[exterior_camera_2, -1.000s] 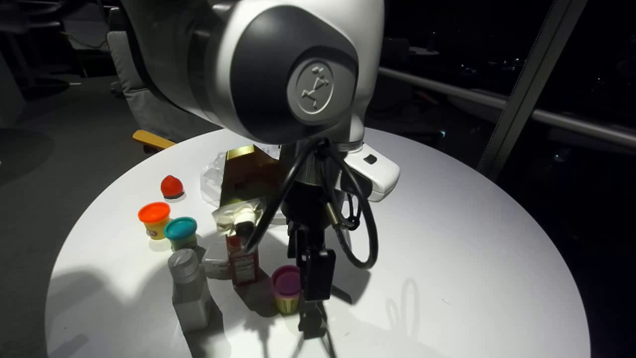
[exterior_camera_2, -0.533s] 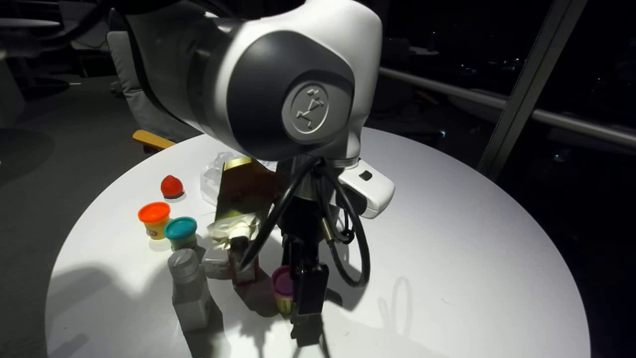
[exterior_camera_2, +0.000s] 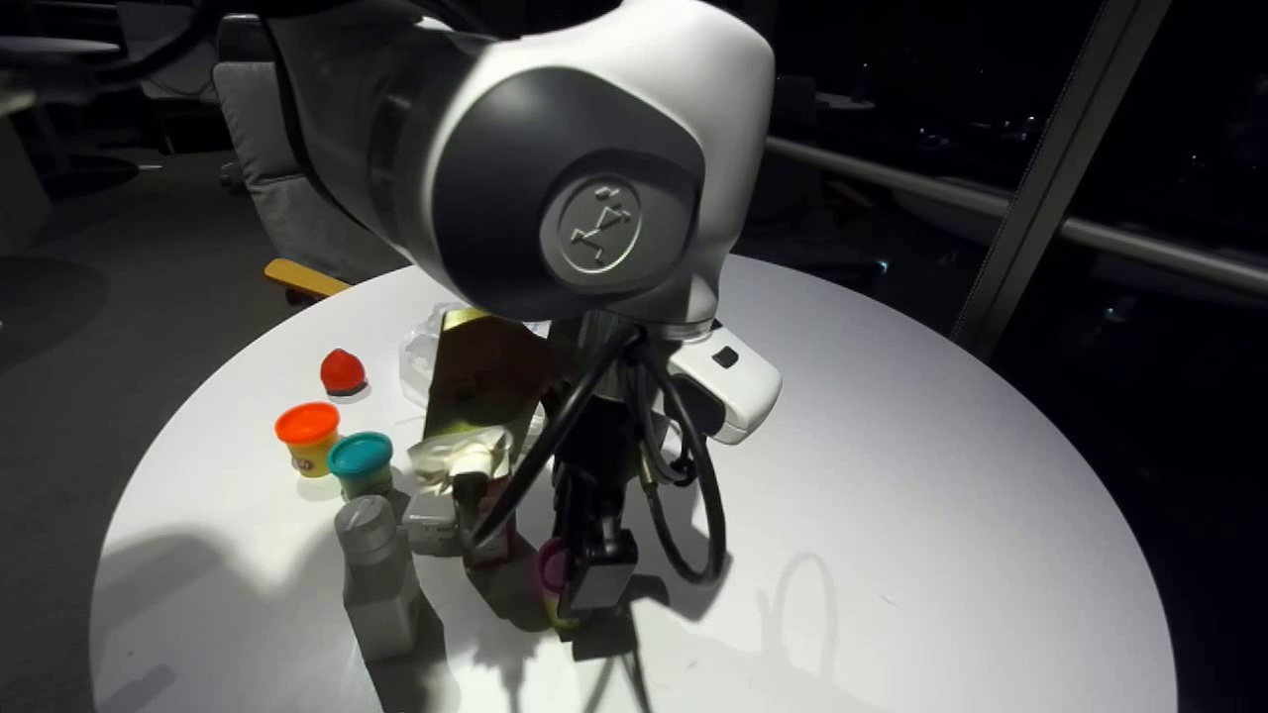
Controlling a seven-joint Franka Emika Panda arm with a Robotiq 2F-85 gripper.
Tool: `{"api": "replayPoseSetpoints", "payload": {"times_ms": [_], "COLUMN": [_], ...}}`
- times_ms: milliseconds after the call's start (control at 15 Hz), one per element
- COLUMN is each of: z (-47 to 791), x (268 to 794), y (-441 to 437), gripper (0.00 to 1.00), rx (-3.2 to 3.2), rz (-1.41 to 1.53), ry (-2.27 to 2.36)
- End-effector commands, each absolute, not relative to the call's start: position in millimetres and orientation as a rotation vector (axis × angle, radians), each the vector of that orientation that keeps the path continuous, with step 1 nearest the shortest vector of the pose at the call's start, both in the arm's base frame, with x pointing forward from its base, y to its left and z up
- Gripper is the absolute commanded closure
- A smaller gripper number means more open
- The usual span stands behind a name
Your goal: Pick up the bottles and small containers from the table and put them in the plastic bag.
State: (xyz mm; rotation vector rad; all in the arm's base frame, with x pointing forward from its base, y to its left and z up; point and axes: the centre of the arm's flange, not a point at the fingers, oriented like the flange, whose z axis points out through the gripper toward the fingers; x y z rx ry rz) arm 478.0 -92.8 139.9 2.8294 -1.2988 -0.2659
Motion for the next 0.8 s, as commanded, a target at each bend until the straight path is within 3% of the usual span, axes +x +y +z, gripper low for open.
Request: {"api": "replayPoseSetpoints", "payload": {"times_ms": [0,733], "z": [164,241], "x": [476,529], "y": [-89,35], "gripper": [0.72,0.72], "rx": [2.817,2.909], "rz": [-0.175,0.297], "ry": [-1.349,-1.028]}}
